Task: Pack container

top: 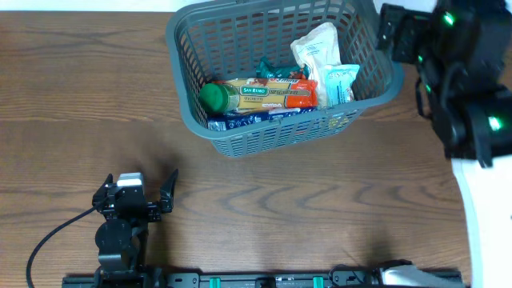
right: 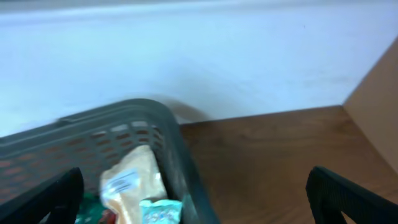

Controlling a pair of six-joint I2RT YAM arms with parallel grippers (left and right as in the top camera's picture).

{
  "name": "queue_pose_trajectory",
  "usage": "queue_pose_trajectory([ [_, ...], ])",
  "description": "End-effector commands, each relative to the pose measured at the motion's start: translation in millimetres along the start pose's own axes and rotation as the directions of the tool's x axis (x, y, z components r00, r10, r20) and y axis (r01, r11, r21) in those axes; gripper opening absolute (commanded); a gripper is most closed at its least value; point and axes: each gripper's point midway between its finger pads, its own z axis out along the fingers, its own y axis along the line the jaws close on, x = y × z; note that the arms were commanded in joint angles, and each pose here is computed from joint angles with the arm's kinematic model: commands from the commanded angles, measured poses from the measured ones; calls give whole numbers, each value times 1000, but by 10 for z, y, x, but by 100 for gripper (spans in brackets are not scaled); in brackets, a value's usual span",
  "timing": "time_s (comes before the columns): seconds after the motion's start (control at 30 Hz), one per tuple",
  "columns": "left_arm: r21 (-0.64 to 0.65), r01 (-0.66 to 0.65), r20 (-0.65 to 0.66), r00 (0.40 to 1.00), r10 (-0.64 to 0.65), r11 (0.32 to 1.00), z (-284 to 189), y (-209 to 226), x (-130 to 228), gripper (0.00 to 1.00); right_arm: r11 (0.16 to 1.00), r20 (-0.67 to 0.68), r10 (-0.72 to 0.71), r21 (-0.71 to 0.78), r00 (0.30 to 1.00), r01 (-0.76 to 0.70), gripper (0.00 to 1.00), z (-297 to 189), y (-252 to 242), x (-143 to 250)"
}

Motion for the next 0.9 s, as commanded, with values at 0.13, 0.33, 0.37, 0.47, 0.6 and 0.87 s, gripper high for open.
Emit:
queue_pose_trajectory([
  [0.13,1,-17,-19,1000,17,1000,29,-10,96,98,982,88,-122,-133,989,133,99,-485,31,189],
  [0.33,1,-17,-19,1000,17,1000,29,-10,96,99,984,105,-139,-100,985,150,99,-615,-184,707],
  [0.37,1,-17,-19,1000,17,1000,29,-10,96,99,985,105,-137,-93,985,147,99,-629,-226,812],
  [0.47,1,-17,-19,1000,17,1000,29,-10,96,99,987,104,-132,-76,986,140,99,-658,-324,1098],
  [0.6,1,-17,-19,1000,17,1000,29,-10,96,98,988,86,-129,-79,988,136,99,-718,-401,1484],
  [0.87,1,-17,-19,1000,17,1000,29,-10,96,99,985,116,-119,-110,986,132,99,-794,-437,2056],
])
